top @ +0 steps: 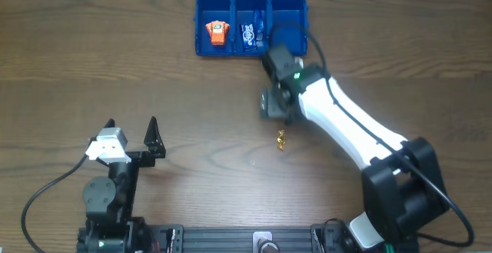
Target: Sort Candies Into Trays
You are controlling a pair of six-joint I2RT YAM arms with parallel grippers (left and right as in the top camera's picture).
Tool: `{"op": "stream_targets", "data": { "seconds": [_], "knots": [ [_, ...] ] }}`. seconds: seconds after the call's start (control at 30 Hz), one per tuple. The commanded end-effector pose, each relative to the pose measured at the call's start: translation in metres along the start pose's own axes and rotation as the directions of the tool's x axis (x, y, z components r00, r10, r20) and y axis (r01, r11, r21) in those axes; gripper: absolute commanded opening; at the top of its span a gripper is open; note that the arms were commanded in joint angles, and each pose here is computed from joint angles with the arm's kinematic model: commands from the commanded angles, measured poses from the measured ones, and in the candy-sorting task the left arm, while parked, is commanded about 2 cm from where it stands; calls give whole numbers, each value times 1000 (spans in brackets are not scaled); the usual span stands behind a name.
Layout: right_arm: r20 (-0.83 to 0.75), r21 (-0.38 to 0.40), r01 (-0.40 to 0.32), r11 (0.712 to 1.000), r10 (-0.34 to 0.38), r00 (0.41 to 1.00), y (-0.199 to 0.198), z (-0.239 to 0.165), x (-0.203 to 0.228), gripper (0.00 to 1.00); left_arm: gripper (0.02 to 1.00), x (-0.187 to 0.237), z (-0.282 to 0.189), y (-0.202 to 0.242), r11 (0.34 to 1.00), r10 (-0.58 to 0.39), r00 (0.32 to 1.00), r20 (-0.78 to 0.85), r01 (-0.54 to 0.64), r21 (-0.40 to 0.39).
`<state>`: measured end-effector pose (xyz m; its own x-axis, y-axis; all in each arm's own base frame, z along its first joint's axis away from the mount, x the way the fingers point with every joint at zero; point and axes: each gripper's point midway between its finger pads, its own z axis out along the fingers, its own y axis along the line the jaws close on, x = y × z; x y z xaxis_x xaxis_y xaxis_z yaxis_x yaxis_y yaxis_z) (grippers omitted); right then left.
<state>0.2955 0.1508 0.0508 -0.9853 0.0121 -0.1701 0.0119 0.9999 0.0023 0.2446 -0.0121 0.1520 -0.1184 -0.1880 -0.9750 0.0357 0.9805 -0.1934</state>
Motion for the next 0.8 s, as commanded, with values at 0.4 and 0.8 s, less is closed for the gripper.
{"op": "stream_targets", "data": {
  "seconds": [0.4, 0.8],
  "knots": [
    [-95, -25, -37, 999, 35, 995, 15, 33, 54, 757, 998, 16, 1, 1, 1000, 12, 999, -49, -12, 6],
    [-118, -6, -44, 999, 43, 992, 8, 41, 65, 667, 998, 16, 1, 1, 1000, 12, 999, -49, -12, 6]
  ]
}}
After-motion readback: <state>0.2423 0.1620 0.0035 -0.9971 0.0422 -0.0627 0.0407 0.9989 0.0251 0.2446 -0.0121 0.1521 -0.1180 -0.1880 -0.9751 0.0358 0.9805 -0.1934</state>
